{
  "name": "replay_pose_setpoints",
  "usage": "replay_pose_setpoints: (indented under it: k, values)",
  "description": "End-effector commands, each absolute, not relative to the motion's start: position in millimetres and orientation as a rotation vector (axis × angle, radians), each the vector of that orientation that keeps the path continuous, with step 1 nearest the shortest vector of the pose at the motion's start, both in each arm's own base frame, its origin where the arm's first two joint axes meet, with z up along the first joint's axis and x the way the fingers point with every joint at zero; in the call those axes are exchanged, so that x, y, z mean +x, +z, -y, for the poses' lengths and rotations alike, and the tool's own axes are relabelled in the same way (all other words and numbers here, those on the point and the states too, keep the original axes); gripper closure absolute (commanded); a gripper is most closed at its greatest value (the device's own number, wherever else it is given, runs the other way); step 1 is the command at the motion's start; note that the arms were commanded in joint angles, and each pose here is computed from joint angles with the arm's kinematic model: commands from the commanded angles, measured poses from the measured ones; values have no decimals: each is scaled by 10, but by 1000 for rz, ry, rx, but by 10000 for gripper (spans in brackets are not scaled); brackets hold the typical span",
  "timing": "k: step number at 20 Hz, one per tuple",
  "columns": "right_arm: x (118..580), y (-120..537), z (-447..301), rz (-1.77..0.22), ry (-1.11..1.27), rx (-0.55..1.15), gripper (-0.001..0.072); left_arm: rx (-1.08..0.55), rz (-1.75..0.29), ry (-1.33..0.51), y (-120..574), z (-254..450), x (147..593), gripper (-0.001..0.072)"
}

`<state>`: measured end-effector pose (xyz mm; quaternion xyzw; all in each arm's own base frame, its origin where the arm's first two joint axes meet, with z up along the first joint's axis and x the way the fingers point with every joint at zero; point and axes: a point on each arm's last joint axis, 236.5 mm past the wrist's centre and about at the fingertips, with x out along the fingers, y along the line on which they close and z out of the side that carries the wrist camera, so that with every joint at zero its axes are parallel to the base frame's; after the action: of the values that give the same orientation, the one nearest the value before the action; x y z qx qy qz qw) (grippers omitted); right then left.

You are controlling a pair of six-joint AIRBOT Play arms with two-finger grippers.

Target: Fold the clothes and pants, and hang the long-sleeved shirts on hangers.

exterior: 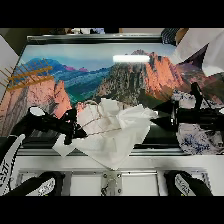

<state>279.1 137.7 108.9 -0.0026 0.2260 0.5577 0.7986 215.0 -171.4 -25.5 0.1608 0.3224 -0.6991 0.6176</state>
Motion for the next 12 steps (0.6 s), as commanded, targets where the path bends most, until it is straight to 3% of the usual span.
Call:
replay_pose_setpoints:
  k: [1, 6, 8, 12]
  values:
    - [2695, 851, -1447, -592, 1231, -41, 46, 358, -756, -1601, -258, 1711, 2151, 689]
    - [2789, 883, -1825, -551, 1289, 33, 51, 358, -756, -1601, -258, 1711, 2152, 689]
    - [2726, 833, -2009, -563, 1340, 32, 228, 357, -756, -1600, -258, 1711, 2152, 689]
    - [2584, 739, -2271, -594, 1419, 24, 245, 357, -756, -1600, -258, 1711, 2152, 689]
